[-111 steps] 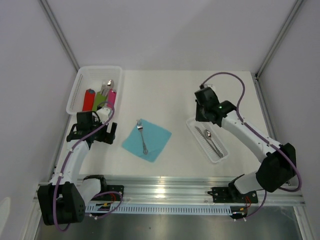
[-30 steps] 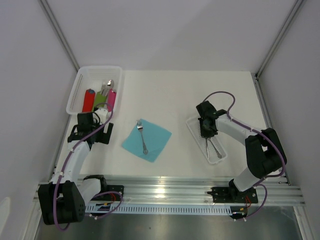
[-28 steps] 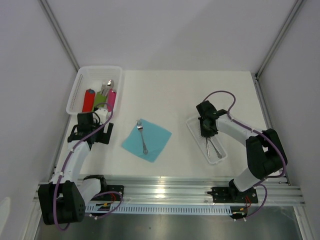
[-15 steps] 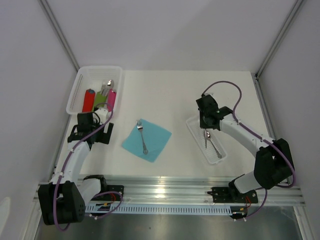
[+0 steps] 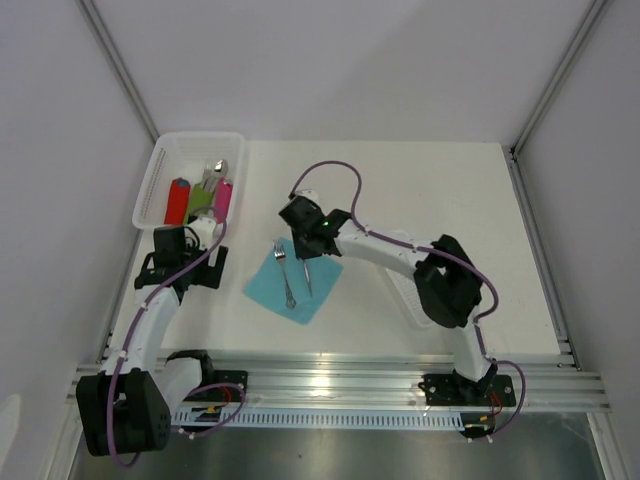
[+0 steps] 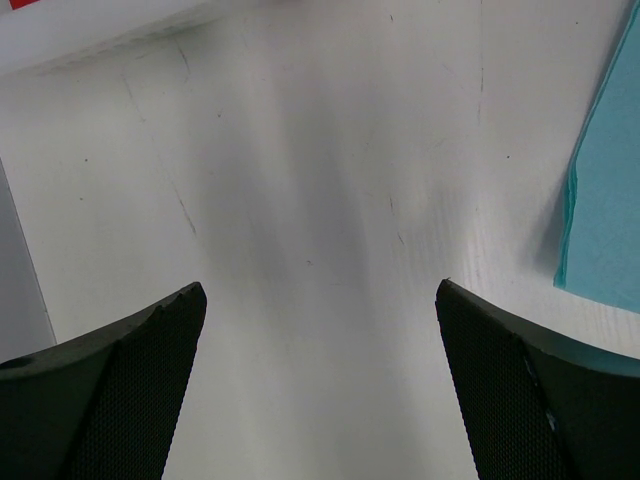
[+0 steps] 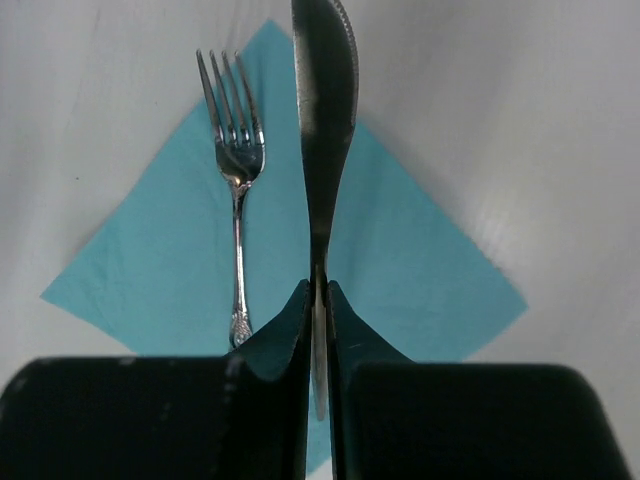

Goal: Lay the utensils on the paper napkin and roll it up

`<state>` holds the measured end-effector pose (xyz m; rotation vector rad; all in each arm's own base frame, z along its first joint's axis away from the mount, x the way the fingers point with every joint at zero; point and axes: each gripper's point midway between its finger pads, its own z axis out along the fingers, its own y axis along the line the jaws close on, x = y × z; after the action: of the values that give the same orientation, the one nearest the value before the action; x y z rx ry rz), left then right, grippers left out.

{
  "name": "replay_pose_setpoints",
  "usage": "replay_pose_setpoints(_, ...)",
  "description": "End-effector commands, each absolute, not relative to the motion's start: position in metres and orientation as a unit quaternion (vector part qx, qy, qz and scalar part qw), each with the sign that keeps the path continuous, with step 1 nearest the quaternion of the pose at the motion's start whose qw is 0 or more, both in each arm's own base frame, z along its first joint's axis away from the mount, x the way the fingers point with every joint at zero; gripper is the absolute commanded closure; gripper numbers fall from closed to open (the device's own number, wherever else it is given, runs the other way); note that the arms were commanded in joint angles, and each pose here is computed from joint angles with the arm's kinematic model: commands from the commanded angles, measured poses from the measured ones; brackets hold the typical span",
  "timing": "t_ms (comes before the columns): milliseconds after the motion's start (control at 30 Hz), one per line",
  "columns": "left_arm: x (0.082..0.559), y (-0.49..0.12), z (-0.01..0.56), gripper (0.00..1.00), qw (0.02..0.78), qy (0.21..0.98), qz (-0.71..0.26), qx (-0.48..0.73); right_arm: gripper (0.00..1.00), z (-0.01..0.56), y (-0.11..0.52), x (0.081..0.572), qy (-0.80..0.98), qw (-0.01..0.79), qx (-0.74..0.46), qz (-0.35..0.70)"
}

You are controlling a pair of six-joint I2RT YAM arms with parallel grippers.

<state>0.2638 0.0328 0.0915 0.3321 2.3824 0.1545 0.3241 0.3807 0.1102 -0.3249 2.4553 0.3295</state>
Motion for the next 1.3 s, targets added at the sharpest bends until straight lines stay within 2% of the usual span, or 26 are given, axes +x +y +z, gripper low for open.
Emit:
replay_pose_setpoints(0, 0.268, 0.029, 0.095, 0.01, 0.379, 0.914, 0.05, 0.133, 1.0, 0.094, 0.408, 0.315, 0.944, 0.272, -0.116, 0.146)
replay_pose_setpoints(167, 0.269, 0.027, 0.091, 0.01, 0.377, 0.915, 0.045, 0.136, 1.0, 0.071, 0.426, 0.311, 0.951, 0.244, -0.117, 0.15)
replay_pose_setpoints(500, 0.269, 0.025, 0.088, 0.01, 0.377, 0.915, 0.039, 0.138, 1.0, 0.07, 0.442, 0.313, 0.952, 0.236, -0.112, 0.163)
replay_pose_setpoints(1000, 0.269, 0.026, 0.086, 0.0, 0.377, 0.915, 0.042, 0.139, 1.0, 0.034, 0.438, 0.302, 0.964, 0.195, -0.119, 0.14)
replay_pose_setpoints(1267, 0.269, 0.027, 0.084, 0.01, 0.374, 0.916, 0.043, 0.138, 1.0, 0.033, 0.437, 0.304, 0.964, 0.2, -0.11, 0.138)
